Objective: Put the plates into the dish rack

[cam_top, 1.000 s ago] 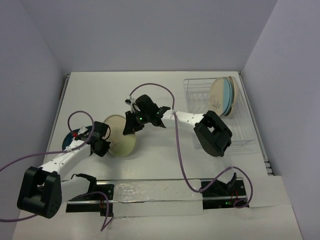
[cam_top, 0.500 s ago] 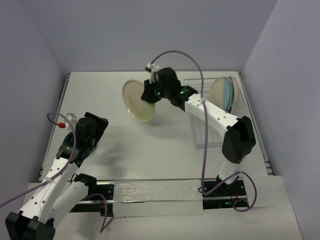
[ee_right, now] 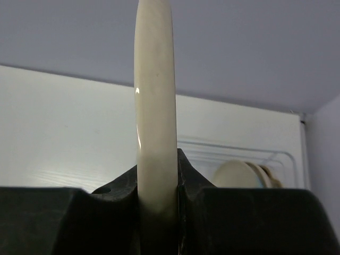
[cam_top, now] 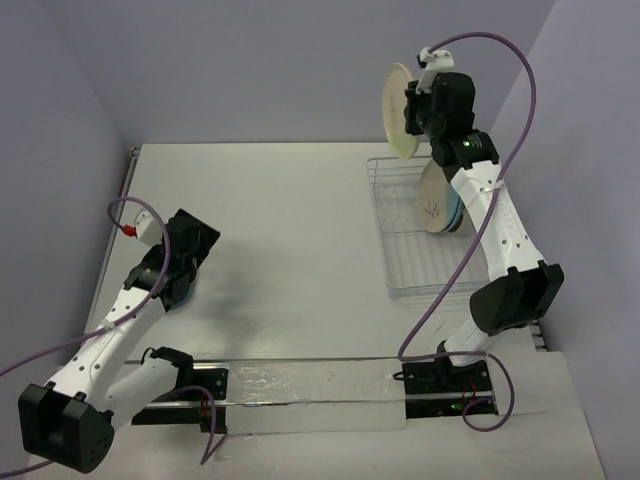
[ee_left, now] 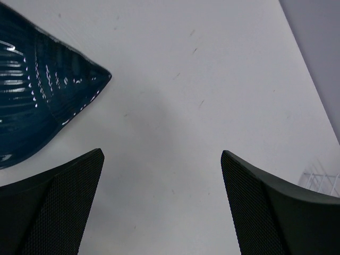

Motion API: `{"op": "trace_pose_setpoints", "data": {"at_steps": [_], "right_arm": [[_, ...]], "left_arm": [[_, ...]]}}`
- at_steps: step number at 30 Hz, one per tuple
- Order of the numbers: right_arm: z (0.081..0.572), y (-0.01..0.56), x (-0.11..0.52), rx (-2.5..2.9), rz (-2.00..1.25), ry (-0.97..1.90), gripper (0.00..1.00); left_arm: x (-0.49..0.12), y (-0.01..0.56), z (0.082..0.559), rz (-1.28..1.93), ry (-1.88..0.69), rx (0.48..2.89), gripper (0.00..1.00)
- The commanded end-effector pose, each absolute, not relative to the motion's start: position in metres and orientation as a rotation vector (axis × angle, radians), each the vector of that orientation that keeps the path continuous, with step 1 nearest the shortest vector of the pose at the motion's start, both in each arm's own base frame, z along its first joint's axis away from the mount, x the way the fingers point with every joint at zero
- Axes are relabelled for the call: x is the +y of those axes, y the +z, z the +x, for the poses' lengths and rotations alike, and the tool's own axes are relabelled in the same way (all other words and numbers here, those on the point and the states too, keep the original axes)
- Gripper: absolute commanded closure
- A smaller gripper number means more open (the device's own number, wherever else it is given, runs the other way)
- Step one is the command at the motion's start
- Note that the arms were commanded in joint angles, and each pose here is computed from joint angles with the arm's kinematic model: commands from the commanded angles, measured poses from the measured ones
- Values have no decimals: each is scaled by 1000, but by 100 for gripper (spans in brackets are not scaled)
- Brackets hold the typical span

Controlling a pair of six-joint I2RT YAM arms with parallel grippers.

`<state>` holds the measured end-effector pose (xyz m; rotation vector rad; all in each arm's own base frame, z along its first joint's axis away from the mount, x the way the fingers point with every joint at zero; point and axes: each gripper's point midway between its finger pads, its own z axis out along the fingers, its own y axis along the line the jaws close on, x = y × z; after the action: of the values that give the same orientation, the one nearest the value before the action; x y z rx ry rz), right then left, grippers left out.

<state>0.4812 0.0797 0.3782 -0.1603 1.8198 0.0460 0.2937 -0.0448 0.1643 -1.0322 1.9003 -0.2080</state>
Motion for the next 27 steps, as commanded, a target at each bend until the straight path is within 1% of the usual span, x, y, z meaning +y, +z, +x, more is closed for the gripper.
{"op": "trace_pose_setpoints", "data": {"at_steps": [1, 6, 11, 17, 20, 27], "right_arm": [[475, 412, 41, 1755, -175, -98, 100], [481, 384, 7, 1846, -167, -199, 100], [486, 355, -7, 1920, -184, -226, 100], [489, 319, -11, 2001, -204, -208, 100], [493, 304, -11, 2031, -211, -192, 100], [495, 271, -7, 2101, -228, -140, 100]], "left_arm": [[-39, 208, 324, -1024, -184, 1775, 1], [-41, 201, 345, -1031, -135, 1840, 1], [-40, 187, 357, -1047, -94, 1902, 1], [-33, 170, 358, -1099, -84, 1941, 1], [-33, 168, 361, -1100, -107, 1944, 1], [-22, 164, 356, -1130, -52, 1938, 1]]}}
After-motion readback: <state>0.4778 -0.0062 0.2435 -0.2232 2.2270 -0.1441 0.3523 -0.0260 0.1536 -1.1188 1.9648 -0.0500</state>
